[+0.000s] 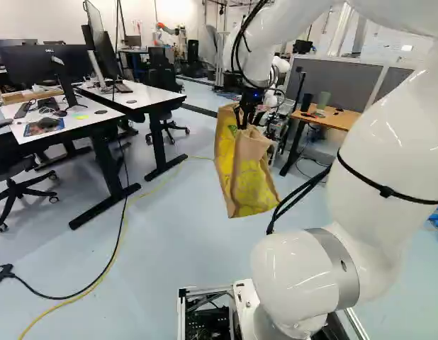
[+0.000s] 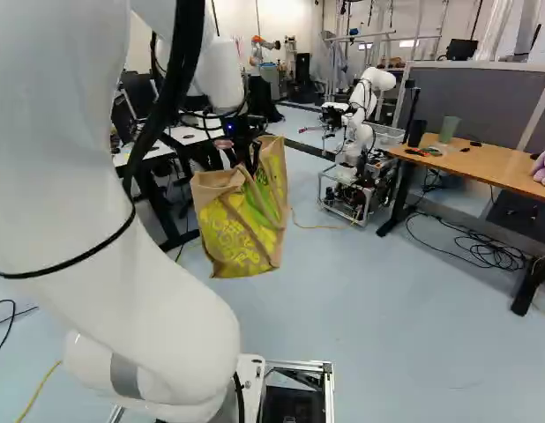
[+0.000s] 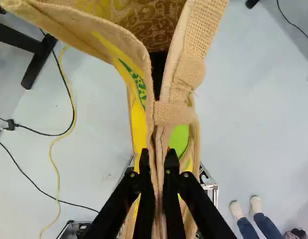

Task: Pick up the bag on the ground and place it on the table

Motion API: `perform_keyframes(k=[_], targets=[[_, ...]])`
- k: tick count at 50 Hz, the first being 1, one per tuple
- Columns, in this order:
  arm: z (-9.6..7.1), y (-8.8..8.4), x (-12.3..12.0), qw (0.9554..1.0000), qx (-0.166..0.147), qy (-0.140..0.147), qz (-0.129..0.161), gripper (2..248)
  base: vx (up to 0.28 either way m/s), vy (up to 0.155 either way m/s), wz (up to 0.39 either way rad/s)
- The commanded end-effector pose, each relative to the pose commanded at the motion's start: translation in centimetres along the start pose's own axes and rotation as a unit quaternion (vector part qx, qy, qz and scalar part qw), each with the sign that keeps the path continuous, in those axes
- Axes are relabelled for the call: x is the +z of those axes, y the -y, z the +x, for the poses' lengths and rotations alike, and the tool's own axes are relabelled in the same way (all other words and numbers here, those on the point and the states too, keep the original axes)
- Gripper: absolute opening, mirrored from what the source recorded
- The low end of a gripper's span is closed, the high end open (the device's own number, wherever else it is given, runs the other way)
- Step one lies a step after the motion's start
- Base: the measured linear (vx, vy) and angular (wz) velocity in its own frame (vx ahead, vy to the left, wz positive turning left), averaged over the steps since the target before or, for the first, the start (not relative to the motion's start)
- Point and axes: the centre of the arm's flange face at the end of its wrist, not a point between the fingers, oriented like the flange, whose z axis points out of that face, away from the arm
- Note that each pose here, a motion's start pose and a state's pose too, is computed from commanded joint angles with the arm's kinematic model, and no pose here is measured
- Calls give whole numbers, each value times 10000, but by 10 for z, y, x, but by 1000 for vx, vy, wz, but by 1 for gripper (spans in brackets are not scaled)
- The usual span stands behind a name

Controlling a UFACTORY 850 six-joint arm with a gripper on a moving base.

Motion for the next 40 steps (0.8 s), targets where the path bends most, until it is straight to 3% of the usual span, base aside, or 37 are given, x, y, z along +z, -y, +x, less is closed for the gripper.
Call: perform_keyframes(k=[40], targets=[[-10,-8,-59,9999,81,-113,-12,22,0,0,0]])
